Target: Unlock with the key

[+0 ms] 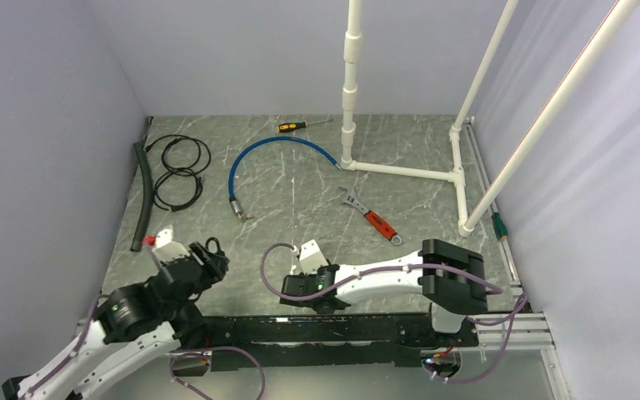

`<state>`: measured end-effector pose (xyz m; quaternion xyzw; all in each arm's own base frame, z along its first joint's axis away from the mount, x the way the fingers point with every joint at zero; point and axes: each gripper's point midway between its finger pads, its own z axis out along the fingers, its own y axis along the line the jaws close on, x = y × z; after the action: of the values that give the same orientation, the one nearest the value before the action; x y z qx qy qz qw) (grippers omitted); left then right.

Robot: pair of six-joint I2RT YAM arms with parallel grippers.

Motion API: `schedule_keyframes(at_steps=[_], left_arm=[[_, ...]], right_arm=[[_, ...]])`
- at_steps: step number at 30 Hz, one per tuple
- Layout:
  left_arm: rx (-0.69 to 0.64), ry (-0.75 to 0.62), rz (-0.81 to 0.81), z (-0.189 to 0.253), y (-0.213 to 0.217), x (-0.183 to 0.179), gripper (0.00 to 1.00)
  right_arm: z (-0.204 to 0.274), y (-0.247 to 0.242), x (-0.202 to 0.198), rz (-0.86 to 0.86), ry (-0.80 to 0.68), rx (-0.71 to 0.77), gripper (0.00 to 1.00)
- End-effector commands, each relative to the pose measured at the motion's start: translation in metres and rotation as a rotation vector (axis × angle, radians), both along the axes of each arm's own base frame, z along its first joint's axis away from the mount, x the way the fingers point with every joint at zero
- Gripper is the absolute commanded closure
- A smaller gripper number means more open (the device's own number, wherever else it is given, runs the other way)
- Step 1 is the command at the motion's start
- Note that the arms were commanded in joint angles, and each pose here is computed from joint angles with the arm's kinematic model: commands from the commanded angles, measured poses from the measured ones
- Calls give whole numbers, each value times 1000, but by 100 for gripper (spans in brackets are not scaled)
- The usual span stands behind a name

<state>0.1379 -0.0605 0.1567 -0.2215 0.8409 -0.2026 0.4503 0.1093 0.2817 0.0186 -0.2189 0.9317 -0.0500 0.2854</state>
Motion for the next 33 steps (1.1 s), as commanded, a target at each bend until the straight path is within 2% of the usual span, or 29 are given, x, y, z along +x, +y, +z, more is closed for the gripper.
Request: schedule_keyframes(at_steps=[1,5,14,20,23,29,33], left_arm=[[-149,-14,-37,2,-51,22,99],[-167,45,-106,-24,-89,32,98],[50,247,-262,-83,-146,54,99],[160,341,-371,-108,-160,58,96],[190,354,-416,-112,-161,56,88],[227,330,-465,-104,-156,53,50],[244,323,-479,-98,-153,51,40]], right_arm=[[15,-2,7,9,-46,47,58],[19,-11,5,-31,-44,72,49],[44,-36,-4,-119,-24,215,33],[57,-57,-2,-172,-51,302,30],[60,-61,-3,-179,-53,339,29],[63,-64,-2,-225,-55,413,28],[57,-61,-4,-246,-40,454,32]])
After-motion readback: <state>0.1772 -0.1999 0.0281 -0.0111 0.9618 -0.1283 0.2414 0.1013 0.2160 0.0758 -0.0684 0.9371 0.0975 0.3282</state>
